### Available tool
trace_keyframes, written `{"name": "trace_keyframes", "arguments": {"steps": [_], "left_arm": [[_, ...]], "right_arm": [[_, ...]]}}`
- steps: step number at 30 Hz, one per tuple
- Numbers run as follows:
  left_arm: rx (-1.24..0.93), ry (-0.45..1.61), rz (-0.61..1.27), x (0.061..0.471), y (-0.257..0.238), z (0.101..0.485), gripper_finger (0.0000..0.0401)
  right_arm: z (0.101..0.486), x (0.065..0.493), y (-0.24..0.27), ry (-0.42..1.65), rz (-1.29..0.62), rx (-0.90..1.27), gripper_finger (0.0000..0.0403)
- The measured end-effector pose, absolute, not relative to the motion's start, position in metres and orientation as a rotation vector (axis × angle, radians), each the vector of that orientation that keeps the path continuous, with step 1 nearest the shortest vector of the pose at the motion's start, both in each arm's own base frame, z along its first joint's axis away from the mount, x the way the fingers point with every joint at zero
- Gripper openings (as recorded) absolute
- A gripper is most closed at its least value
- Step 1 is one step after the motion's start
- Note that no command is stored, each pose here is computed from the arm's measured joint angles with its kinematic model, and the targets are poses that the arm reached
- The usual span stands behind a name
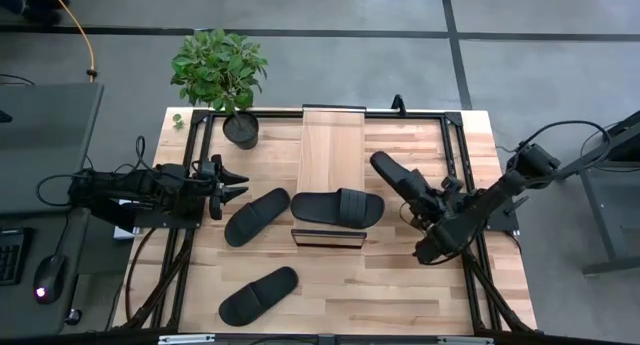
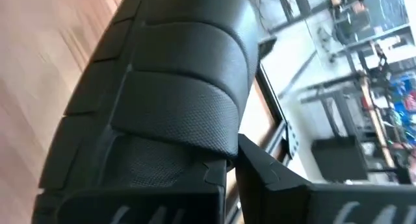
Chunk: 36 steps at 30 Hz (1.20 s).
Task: Pick and place slides into the shelf
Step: Put the black slide on the shelf
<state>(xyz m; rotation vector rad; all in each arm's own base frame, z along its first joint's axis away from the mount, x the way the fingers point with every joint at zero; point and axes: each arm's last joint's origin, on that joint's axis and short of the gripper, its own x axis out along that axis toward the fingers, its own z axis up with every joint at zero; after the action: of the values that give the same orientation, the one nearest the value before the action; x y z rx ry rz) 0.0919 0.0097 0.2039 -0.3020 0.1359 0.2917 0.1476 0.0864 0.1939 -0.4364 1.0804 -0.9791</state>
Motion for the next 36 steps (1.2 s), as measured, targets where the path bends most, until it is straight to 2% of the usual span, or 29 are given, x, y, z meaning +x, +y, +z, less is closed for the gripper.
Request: {"name": "trace_keyframes", "arguments": {"steps": [13, 30, 36], "left_arm": [[-0.302, 0.137, 0.289, 0.092, 0.01, 0.204, 0.0134], [-0.303, 0.137, 0.284, 0.092, 0.009, 0.204, 0.0134], [-0.238, 0.084, 0.206, 0.093, 0.008, 0.211, 0.0134]], "right_arm": [[0.216, 0.138, 0.076, 1.013, -0.925, -0.372, 0.0], [0.242, 0.143, 0.042, 1.008, -0.998, -0.317, 0.0], [0.261, 0.146, 0.042, 0.936, -0.973, -0.335, 0.0]]}}
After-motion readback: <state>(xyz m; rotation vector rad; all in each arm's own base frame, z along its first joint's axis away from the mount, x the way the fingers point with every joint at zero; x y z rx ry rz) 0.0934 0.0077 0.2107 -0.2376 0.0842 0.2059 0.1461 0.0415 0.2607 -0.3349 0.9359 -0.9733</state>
